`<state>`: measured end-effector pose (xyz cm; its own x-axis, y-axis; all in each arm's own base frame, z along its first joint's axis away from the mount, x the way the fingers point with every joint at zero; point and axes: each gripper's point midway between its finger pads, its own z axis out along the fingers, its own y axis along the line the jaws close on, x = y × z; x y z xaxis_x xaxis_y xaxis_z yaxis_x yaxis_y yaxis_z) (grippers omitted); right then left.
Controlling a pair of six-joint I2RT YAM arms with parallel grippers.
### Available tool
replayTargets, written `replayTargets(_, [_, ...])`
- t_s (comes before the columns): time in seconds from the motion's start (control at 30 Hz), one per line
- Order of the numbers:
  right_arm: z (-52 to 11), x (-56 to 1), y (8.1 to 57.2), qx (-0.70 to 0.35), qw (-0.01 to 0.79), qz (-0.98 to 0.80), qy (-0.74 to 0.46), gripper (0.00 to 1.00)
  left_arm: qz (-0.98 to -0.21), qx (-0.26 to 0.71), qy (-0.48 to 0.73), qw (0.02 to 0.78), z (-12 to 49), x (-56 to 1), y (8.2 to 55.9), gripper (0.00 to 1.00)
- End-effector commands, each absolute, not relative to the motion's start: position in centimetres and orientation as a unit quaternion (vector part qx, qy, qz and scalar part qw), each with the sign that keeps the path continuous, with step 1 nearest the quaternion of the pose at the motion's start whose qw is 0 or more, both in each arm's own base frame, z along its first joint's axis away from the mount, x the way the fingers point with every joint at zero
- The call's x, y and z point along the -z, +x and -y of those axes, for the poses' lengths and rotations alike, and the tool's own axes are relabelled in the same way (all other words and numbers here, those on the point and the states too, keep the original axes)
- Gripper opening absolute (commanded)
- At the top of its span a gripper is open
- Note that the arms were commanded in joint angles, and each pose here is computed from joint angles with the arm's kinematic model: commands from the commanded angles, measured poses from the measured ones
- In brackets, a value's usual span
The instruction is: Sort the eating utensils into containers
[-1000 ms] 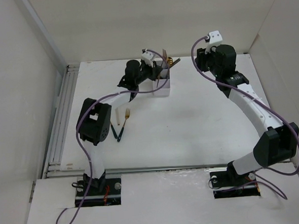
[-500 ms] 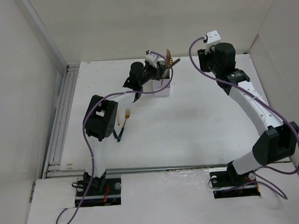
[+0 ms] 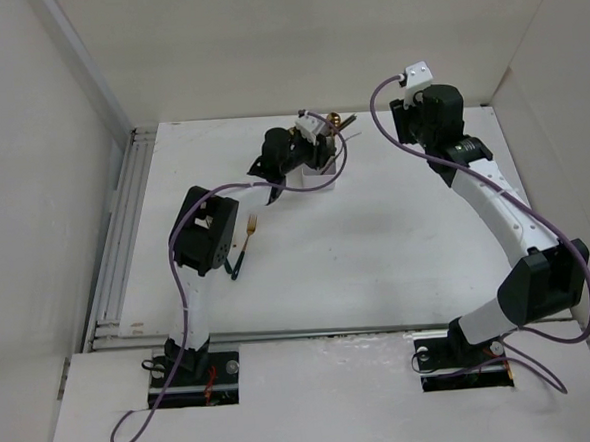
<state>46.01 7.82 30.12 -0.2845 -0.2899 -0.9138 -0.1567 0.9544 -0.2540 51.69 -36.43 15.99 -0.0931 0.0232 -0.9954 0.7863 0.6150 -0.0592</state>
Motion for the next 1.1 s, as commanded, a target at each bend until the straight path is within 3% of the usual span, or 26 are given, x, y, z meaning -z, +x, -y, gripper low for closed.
replayTargets(0.0, [-7.1, -32.9, 45.6, 0.072, 0.606, -0.781, -0.133, 0.50, -0.645, 0.323, 0.327, 0.610, 37.4, -17.5, 50.8, 0.38])
replayTargets(0.07, [-7.0, -32.9, 45.4, 0.072, 0.606, -0.781, -0.133, 0.50, -0.642, 0.323, 0.327, 0.614, 37.3, -18.1, 50.8, 0.47])
replayTargets(0.2, [-7.3, -32.5, 45.2, 0.065, 0.606, -0.780, -0.139, 0.50, -0.627, 0.324, 0.326, 0.629, 37.0, -20.8, 50.3, 0.54])
replayTargets(0.43, [-8.8, -33.3, 44.9, 0.025, 0.620, -0.769, -0.154, 0.50, -0.612, 0.317, 0.296, 0.661, 35.8, -27.0, 49.8, 0.55])
replayTargets(0.6, [-9.9, -33.1, 44.7, 0.002, 0.621, -0.768, -0.159, 0.55, -0.650, 0.233, 0.164, 0.704, 28.7, -32.1, 49.6, 0.55])
replayTargets(0.73, [-12.1, -31.8, 44.3, -0.010, 0.610, -0.772, -0.179, 0.57, -0.755, 0.120, 0.078, 0.640, 20.2, -27.9, 49.4, 0.53])
replayTargets(0.77, [-12.2, -31.4, 44.6, -0.010, 0.609, -0.773, -0.179, 0.58, -0.805, 0.088, 0.070, 0.583, 18.4, -23.9, 48.4, 0.60])
replayTargets(0.87, [-13.5, -30.7, 44.8, -0.017, 0.604, -0.774, -0.189, 0.60, -0.867, 0.027, 0.030, 0.496, 12.7, -18.6, 46.5, 0.67])
replayTargets(1.07, [-14.8, -29.3, 44.7, -0.028, 0.591, -0.779, -0.205, 0.61, -0.919, 0.005, 0.004, 0.395, 9.7, -12.0, 43.5, 0.68])
